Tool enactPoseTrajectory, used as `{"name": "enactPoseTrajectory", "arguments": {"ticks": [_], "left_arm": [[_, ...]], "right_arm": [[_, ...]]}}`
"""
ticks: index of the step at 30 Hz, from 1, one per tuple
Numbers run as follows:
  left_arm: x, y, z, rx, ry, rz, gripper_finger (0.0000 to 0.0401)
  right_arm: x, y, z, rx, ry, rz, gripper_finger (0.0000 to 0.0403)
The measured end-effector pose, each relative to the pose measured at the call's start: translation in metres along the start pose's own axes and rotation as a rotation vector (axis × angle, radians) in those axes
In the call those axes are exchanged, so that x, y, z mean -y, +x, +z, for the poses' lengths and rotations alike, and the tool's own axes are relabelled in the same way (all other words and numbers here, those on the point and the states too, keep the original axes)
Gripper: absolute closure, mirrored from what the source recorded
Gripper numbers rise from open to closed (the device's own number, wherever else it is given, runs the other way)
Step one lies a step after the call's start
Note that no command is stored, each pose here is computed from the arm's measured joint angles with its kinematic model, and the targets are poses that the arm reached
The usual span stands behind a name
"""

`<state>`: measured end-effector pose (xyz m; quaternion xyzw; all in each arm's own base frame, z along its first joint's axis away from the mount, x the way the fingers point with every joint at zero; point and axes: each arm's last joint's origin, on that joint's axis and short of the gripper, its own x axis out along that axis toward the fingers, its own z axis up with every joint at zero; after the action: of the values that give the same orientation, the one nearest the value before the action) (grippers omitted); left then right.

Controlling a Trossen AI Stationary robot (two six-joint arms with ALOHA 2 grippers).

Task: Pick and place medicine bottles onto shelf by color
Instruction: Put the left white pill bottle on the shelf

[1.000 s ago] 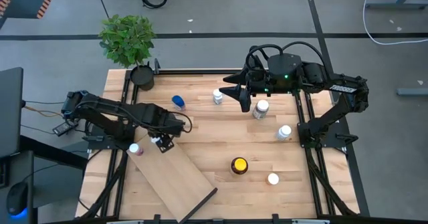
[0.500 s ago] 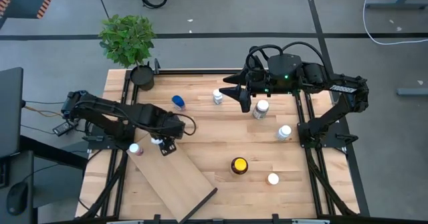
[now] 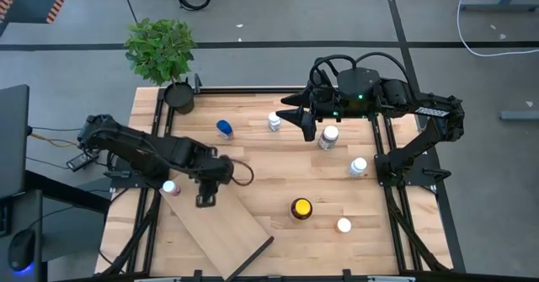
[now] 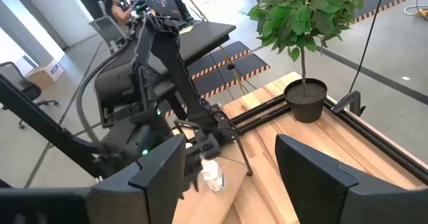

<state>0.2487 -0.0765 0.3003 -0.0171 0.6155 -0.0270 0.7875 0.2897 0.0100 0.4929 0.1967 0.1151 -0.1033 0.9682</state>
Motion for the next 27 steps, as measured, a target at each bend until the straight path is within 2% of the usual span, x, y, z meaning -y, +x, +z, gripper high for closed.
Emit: {"name": "enactPoseTrajectory", "arguments": {"ticks": [5,9,12,27], "left_arm": [[0.008,0.014,-0.009,-0.043,0.356,-0.008,0.0324],[0.008,0.025,-0.016,-0.088,0.524,-0.010,0.0371],[0.006,0.032,-0.021,-0.121,0.548,-0.009,0.0395],[0.001,0.066,-0.039,-0.185,0.600,-0.020,0.0391]], "right_arm": [[0.000,0.000,0.000,0.000,0.000,0.000,0.0164],[0.000,0.000,0.000,0.000,0.001,0.000,0.0164],[0.000,0.000,0.000,0.000,0.013,0.000,0.0164],[0.000,0.000,0.000,0.003,0.025,0.001,0.0164]]}}
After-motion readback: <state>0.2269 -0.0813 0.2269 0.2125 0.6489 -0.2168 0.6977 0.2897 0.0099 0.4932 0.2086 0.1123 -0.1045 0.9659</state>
